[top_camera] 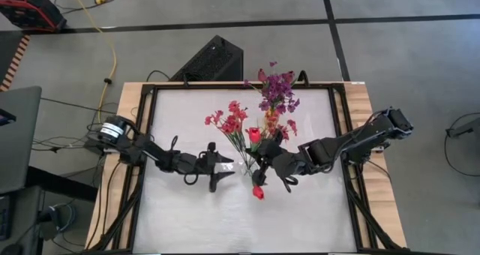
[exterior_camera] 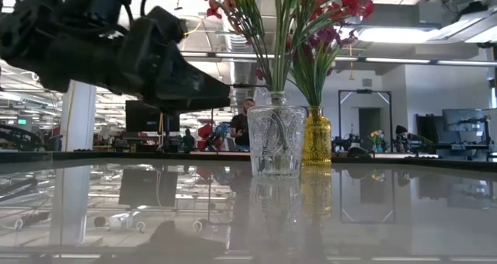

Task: Sort flowers into vase by color
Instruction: Put the pink flower into the transparent vase

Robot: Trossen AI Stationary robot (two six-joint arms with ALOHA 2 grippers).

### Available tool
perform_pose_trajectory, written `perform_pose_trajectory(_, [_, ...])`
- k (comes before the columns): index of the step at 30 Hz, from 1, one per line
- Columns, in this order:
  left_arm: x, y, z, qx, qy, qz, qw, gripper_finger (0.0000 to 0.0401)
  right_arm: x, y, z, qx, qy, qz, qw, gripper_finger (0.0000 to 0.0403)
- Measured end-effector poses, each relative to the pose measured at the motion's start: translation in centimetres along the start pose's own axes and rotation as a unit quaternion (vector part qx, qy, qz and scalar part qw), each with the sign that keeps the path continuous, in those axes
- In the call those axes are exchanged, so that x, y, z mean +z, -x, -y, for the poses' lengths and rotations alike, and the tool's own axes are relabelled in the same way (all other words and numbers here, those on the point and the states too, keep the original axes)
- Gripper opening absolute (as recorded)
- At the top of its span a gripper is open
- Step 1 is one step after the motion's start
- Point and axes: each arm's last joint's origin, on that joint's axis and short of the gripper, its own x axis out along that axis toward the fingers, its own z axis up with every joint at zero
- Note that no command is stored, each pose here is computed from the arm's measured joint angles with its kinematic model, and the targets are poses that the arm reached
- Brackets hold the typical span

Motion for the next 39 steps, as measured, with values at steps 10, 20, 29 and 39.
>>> perform_pose_trajectory(10, [1.0,-2.0,0.0,-0.055,0.002,0.002,0.998,0.0251,-0.9,0.1,-0.1,-0.003,0.013,-0.015,1.000,0.0025])
perform_pose_trajectory(20, [1.4,-3.2,0.2,-0.028,-0.024,-0.027,0.999,0.0254,-3.7,-2.5,-1.6,-0.017,0.048,-0.047,0.998,0.0025])
perform_pose_trajectory(29, [1.2,-3.2,0.1,-0.027,-0.030,-0.037,0.999,0.0254,-4.3,-2.0,-2.4,-0.005,0.057,-0.051,0.997,0.0049])
perform_pose_trajectory(39, [1.1,-3.2,0.1,-0.026,-0.030,-0.040,0.998,0.0254,-2.3,-1.7,-2.6,-0.001,0.062,-0.034,0.997,0.0142])
